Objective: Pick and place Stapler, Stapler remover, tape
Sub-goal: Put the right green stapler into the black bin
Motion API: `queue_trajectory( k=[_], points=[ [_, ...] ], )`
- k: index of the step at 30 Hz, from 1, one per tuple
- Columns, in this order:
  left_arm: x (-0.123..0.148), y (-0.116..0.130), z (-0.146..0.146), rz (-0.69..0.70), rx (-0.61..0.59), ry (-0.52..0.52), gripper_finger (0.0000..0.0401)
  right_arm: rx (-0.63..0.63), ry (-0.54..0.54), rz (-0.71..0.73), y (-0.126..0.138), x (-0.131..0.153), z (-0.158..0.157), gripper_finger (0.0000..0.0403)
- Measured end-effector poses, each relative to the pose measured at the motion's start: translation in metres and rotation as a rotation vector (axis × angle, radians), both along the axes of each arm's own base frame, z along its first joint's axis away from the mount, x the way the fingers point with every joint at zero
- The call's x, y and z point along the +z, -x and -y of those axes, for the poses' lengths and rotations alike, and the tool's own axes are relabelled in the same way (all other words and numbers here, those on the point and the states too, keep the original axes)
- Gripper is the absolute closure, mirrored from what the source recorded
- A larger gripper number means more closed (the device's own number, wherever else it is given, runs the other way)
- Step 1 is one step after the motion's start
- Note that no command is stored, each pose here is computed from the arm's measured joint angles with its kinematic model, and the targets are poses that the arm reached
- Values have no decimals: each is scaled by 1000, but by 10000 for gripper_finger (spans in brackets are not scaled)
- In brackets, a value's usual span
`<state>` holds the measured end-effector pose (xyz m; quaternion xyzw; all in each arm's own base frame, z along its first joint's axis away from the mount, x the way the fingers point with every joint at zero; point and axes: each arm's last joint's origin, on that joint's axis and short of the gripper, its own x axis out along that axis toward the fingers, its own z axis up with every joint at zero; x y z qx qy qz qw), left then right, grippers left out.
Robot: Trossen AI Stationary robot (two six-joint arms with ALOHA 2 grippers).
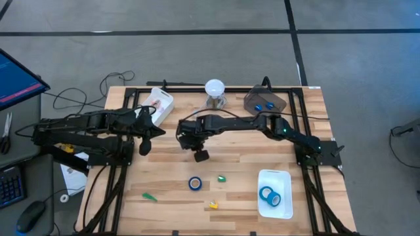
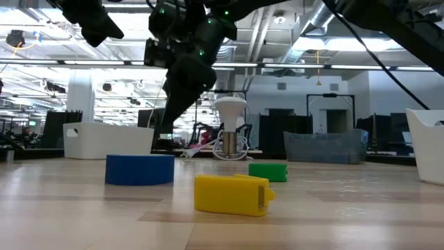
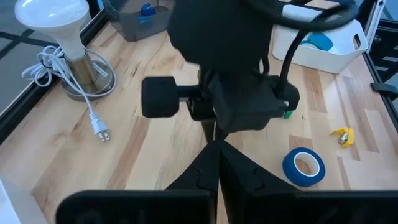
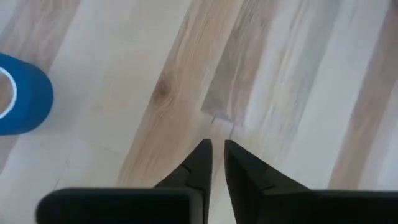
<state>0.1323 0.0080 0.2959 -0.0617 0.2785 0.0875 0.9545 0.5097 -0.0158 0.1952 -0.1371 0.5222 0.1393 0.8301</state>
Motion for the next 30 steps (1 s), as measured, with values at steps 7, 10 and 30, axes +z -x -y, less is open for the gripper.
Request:
queue_trajectory(
  k=[7,10,30],
  points=[
    [-2,1,0,-20,0,1,400,-35,-11,-24,3,13,6,368],
    [-4,2,0,-44,0,2,400,-69,-21,-28,3,13,11,378],
    [-6,4,1,-76,-11,34,400,-165,55,5,5,25,21,402]
  ],
)
